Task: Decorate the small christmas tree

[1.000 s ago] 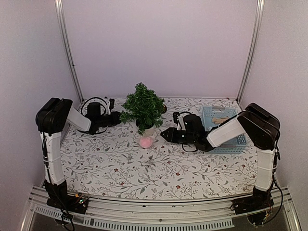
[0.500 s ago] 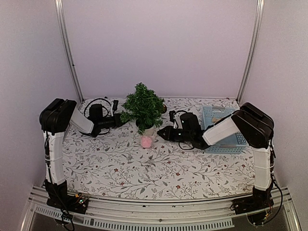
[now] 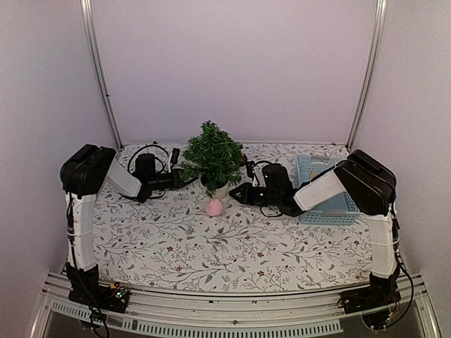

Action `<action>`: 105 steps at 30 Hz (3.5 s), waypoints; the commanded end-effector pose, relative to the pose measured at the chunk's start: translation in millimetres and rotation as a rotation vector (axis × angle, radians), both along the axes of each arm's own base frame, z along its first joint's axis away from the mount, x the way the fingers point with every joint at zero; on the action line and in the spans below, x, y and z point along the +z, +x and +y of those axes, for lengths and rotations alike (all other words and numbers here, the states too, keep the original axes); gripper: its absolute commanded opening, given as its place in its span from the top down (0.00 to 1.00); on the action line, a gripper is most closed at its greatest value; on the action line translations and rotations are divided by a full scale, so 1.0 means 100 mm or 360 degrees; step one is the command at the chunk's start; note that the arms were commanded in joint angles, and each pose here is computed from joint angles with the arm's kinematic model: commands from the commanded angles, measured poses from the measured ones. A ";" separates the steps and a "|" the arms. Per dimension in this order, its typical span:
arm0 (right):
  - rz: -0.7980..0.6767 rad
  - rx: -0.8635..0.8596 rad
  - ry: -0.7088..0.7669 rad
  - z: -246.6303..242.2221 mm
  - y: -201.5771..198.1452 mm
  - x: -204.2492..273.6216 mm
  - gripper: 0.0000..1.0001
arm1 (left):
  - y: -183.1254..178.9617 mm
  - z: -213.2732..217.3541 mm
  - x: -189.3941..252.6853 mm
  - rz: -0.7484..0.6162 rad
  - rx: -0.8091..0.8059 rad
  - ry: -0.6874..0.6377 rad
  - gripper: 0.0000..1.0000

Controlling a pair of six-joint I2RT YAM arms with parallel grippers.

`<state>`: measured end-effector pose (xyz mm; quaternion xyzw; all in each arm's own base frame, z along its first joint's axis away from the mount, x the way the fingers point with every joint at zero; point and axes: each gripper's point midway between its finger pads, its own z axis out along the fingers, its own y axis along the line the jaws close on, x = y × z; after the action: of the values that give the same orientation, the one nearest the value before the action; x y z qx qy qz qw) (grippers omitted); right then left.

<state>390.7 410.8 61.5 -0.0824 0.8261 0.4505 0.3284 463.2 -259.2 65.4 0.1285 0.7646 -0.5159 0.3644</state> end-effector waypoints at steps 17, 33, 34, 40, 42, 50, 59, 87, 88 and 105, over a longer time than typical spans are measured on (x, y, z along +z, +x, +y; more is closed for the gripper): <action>-0.0074 -0.0026 0.0030 -0.05 0.28 0.05 0.88 | -0.48 -0.20 -0.09 -0.0036 -0.0085 0.0023 0.85; -0.0069 0.0000 0.0065 -0.14 0.28 0.04 0.88 | 0.03 0.21 -0.04 0.0047 0.0099 -0.0122 0.82; -0.0067 0.0001 0.0070 -0.16 0.29 0.04 0.88 | 0.06 0.19 -0.05 0.0056 0.0080 -0.0122 0.82; -0.0062 0.0010 0.0092 -0.17 0.31 0.08 0.88 | 0.15 0.06 -0.09 0.0105 -0.0039 -0.0125 0.81; -0.0063 0.0023 0.0099 -0.16 0.31 0.09 0.88 | 0.15 0.01 -0.08 0.0103 -0.0068 -0.0118 0.81; -0.0054 0.0060 0.0127 -0.11 0.30 0.09 0.88 | 0.04 -0.20 -0.06 0.0086 -0.0186 -0.0113 0.82; -0.0058 0.0075 0.0135 -0.07 0.33 0.10 0.88 | -0.19 -0.34 -0.12 0.0101 -0.0250 -0.0104 0.87; -0.0126 0.0102 0.0104 -0.23 0.40 0.16 0.87 | -0.43 -0.06 0.08 -0.0003 0.0045 -0.0074 0.87; -0.0126 0.0112 0.0110 -0.23 0.38 0.18 0.87 | -0.38 -0.04 0.08 -0.0004 0.0056 -0.0070 0.87; -0.0079 0.0166 0.0158 -0.20 0.31 0.13 0.86 | 0.09 -0.26 -0.03 -0.0011 -0.0026 -0.0035 0.84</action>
<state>414.7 387.4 57.5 -0.1143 0.8043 0.4916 0.3136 475.2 -277.5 73.8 0.1224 0.7533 -0.5214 0.3818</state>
